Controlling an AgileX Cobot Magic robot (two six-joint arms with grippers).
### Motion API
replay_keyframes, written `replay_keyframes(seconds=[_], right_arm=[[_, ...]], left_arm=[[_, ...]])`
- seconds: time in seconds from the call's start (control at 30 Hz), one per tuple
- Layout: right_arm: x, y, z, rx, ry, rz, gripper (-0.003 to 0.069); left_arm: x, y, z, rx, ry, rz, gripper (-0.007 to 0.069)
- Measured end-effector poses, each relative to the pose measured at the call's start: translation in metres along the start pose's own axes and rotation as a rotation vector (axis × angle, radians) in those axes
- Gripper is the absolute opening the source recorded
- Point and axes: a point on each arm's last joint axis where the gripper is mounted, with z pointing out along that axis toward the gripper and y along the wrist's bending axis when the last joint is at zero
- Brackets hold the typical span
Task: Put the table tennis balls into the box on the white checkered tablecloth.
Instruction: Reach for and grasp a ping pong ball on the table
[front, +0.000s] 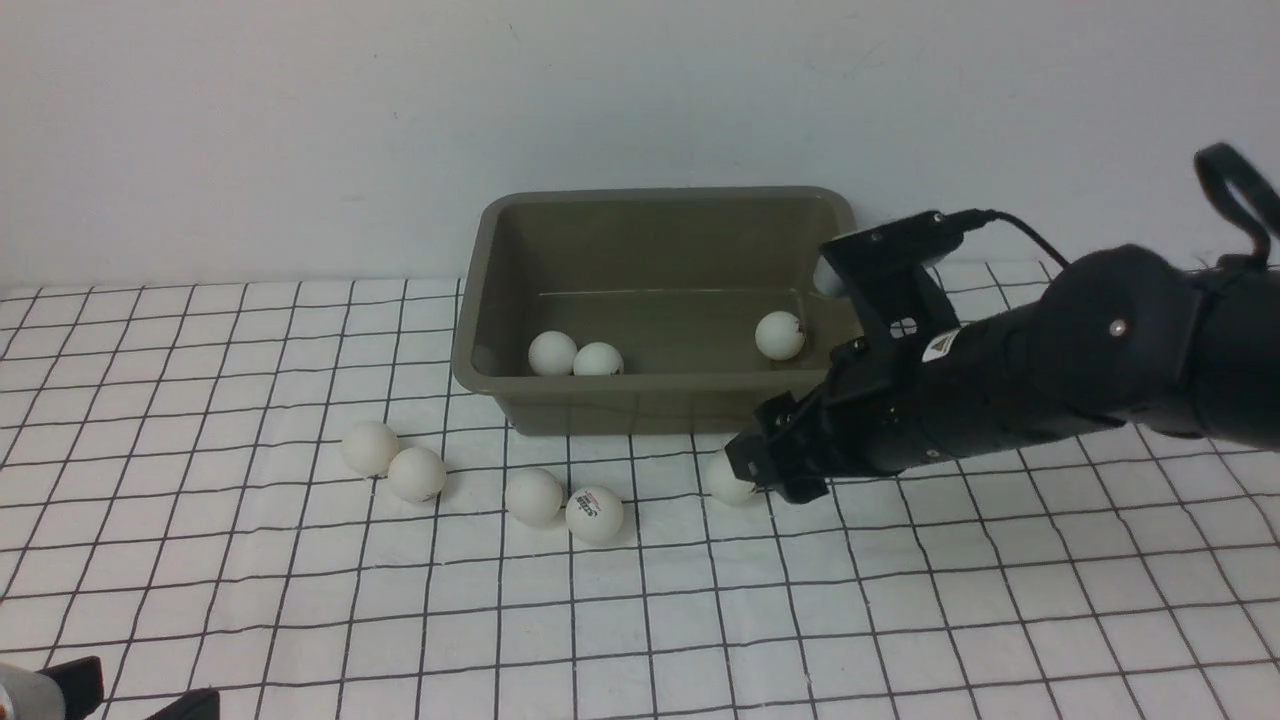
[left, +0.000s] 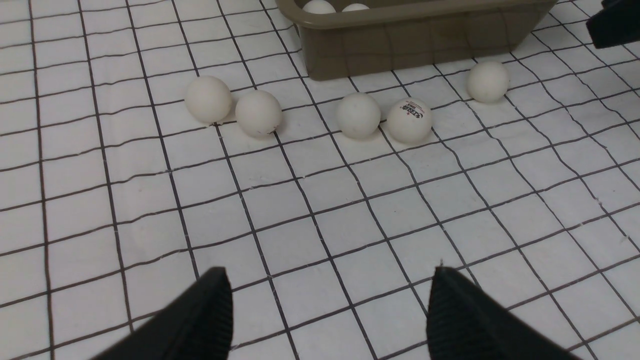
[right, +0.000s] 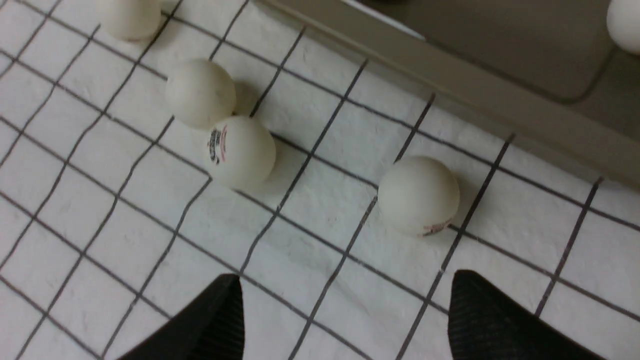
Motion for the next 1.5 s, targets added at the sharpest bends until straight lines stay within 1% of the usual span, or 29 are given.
replay_keyframes(seconds=[0.1,0.23,0.47,0.73,0.9,1.0,1.5], right_arm=[[0.003,-0.006,0.017,0.019,-0.008,0.042,0.0494],[0.012,-0.011,0.037,0.031,0.036,0.073,0.0494],[0.018,-0.017,0.056,0.053,0.029,0.092,0.0494],[0.017,-0.019,0.072,0.036,0.023,0.111,0.0494],[0.001,-0.02,0.093,0.0,0.009,0.122,0.0494],[0.001,-0.021,0.101,-0.004,0.016,0.126,0.0494],[0.008,-0.023,0.111,-0.002,0.043,0.128,0.0483]], left_arm=[[0.0,0.0,0.0,0.0,0.0,0.0,0.0471],[0.0,0.0,0.0,0.0,0.0,0.0,0.0471],[0.0,0.0,0.0,0.0,0.0,0.0,0.0471],[0.0,0.0,0.0,0.0,0.0,0.0,0.0471],[0.0,0.0,0.0,0.0,0.0,0.0,0.0471],[0.0,0.0,0.0,0.0,0.0,0.0,0.0471],[0.0,0.0,0.0,0.0,0.0,0.0,0.0471]])
